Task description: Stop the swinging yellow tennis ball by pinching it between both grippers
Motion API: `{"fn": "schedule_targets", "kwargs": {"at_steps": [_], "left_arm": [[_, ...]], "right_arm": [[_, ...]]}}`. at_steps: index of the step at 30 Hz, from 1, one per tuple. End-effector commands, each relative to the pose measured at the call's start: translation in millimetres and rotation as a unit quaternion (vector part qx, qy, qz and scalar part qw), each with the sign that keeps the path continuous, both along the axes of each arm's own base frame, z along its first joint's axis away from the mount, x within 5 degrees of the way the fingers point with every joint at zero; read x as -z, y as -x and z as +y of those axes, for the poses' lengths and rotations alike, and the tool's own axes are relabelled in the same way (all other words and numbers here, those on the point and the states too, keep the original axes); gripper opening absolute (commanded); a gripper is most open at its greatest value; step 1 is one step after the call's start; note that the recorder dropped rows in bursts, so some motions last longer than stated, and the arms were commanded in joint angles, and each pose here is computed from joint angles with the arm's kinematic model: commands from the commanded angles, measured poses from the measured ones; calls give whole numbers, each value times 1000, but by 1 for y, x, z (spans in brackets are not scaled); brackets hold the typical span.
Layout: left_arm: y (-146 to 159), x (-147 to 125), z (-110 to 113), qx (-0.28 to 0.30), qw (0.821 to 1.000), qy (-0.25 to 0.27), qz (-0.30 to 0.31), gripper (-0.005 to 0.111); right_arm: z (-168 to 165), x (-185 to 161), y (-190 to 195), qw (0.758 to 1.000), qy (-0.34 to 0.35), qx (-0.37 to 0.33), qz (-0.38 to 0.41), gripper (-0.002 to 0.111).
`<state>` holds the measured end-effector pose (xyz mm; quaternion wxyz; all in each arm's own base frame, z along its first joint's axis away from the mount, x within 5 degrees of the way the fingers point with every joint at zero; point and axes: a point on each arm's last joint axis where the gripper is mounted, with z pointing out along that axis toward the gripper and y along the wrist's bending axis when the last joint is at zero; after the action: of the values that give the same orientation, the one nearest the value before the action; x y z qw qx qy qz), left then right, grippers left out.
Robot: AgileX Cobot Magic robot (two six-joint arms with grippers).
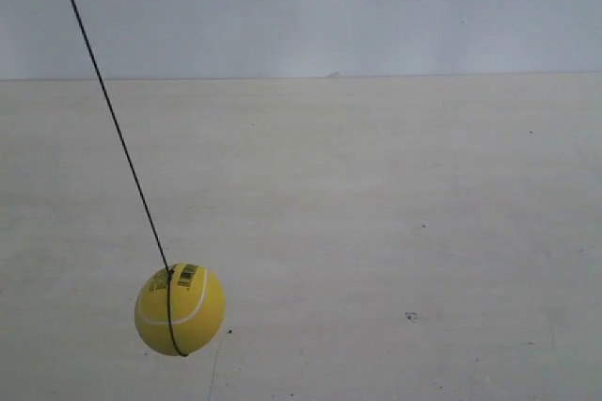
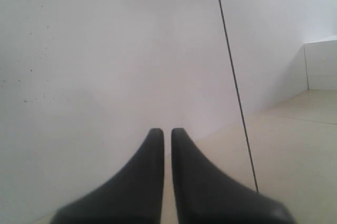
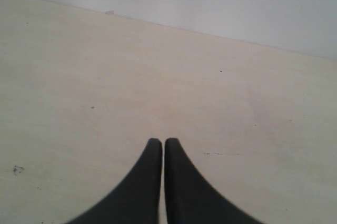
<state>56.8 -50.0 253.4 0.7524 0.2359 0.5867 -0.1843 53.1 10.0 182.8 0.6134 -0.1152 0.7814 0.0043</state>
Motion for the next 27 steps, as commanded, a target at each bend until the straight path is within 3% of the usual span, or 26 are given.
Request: {"fn": "schedule_targets", "kwargs": {"at_steps": [1,13,16,17,19,20,27], "left_arm": [[0,2,0,1,1000,0,4,5],[-1,4,1,-9,1000,-14,2,5],[-9,13,12,-84,996,-34,9,5],[-12,18,20,-125,992,2,37,5],[-16,26,29,-172,983,23,66,5],[-16,30,31,-189,979,10,71,5],[-16,37,39,-232,969,14,82,5]], "right_arm": [[0,0,0,1000,1,2,-3,0],[0,0,0,1000,1,2,-3,0],[0,0,0,1000,1,2,-3,0],[0,0,0,1000,1,2,-3,0],[0,0,0,1000,1,2,-3,0],[0,0,0,1000,1,2,-3,0],[0,0,0,1000,1,2,-3,0]]}}
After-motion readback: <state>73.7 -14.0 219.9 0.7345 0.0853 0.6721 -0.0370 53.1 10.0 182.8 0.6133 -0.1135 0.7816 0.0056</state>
